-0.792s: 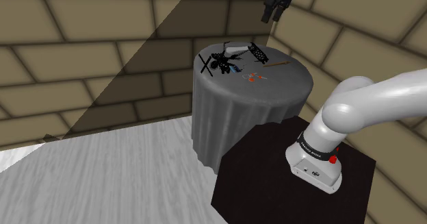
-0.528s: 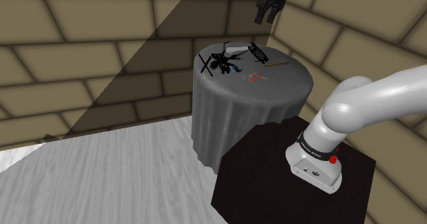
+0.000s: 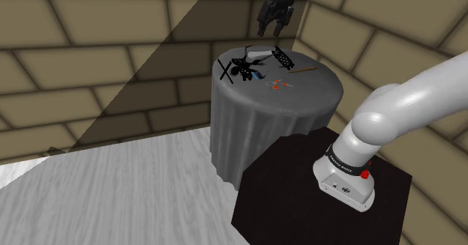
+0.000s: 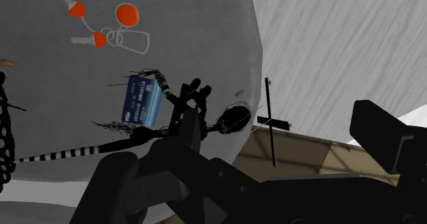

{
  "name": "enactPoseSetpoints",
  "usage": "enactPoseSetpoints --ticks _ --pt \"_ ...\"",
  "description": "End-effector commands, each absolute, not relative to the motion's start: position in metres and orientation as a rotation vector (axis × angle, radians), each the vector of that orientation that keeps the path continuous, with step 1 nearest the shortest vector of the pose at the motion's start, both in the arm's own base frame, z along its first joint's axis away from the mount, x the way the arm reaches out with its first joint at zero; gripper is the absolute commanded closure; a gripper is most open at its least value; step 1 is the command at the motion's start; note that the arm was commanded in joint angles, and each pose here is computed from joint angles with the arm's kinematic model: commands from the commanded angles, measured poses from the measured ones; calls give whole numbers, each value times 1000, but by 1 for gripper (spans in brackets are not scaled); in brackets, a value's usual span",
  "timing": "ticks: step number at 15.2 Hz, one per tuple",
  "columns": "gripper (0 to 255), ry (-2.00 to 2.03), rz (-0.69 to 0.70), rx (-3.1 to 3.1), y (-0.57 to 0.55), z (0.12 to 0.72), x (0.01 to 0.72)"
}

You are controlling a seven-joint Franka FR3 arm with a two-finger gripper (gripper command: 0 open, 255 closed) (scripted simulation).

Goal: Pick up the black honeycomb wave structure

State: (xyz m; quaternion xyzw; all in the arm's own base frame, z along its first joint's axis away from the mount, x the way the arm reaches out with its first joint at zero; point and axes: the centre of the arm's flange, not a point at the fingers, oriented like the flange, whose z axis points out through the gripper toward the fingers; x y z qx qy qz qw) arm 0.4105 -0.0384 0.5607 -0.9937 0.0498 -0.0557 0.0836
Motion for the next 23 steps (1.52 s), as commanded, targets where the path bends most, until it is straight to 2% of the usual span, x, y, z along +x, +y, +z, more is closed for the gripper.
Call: enactPoseSetpoints --ticks 1,20,23 --pt "0 200 -167 -2955 -48 548 433" --pt "0 648 -150 -2817 -148 398 608" --pt "0 653 -150 -2815 -149 385 610"
